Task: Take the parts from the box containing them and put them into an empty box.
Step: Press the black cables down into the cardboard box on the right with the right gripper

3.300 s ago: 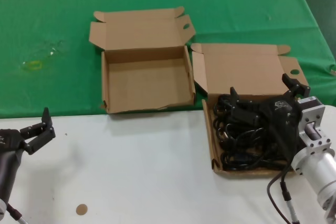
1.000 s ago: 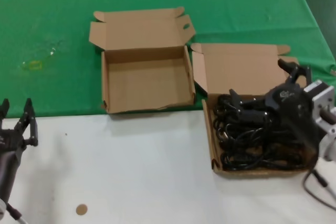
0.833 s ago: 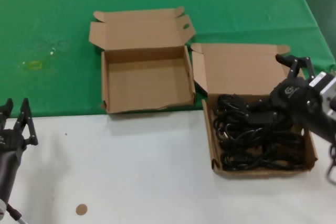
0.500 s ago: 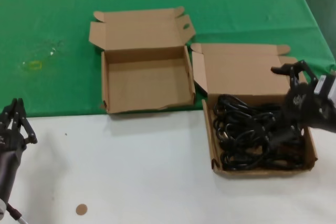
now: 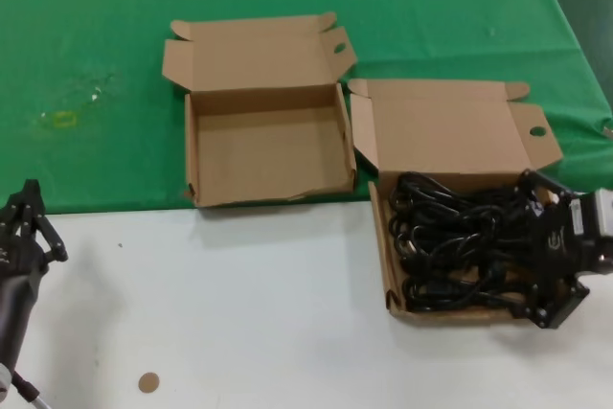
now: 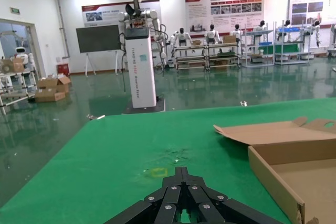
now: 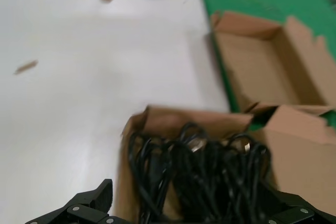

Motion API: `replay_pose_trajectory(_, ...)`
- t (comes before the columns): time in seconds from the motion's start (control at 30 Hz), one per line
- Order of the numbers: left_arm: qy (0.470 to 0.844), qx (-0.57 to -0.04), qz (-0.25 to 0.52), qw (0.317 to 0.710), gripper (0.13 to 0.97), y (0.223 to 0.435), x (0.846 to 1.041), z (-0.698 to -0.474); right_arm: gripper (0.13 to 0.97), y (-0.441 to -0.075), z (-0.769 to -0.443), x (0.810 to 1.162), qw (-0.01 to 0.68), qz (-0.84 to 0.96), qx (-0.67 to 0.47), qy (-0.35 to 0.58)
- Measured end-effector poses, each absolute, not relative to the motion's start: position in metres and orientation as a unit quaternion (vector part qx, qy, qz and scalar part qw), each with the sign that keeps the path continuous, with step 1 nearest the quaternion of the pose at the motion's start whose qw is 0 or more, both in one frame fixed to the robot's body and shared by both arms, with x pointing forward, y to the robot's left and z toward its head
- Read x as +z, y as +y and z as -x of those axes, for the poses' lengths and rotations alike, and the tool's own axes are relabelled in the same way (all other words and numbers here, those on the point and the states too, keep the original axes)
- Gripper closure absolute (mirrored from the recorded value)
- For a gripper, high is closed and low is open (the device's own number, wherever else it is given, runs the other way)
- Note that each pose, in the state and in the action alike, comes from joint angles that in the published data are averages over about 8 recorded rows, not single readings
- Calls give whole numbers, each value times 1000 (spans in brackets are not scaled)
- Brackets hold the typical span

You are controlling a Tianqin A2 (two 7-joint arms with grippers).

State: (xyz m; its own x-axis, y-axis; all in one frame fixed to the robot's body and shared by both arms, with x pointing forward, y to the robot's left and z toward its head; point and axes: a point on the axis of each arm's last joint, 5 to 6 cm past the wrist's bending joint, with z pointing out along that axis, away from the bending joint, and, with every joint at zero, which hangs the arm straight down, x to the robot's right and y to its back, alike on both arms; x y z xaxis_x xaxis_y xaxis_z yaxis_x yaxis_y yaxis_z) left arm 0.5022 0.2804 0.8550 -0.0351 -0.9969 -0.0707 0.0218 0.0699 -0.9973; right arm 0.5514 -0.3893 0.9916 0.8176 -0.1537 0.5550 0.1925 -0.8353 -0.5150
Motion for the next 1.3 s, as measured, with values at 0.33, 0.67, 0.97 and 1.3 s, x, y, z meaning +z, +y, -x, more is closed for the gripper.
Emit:
replay_pose_trajectory(0.33, 521, -496, 468, 513, 953, 280, 855, -502, 152, -392, -587, 985, 235, 925, -293, -59)
replay_pose_trajectory(0.67, 521, -496, 468, 513, 953, 280, 855, -502, 249, -388, -614, 984, 211, 926, -304, -69)
replay_pose_trajectory(0.97, 521, -496, 468, 513, 953, 280, 855, -502, 349, -390, -627, 980, 198, 930, -304, -68)
replay_pose_trajectory(1.3, 521, -496, 468, 513, 953, 280, 855, -502, 574, -392, -631, 981, 195, 930, -304, -66)
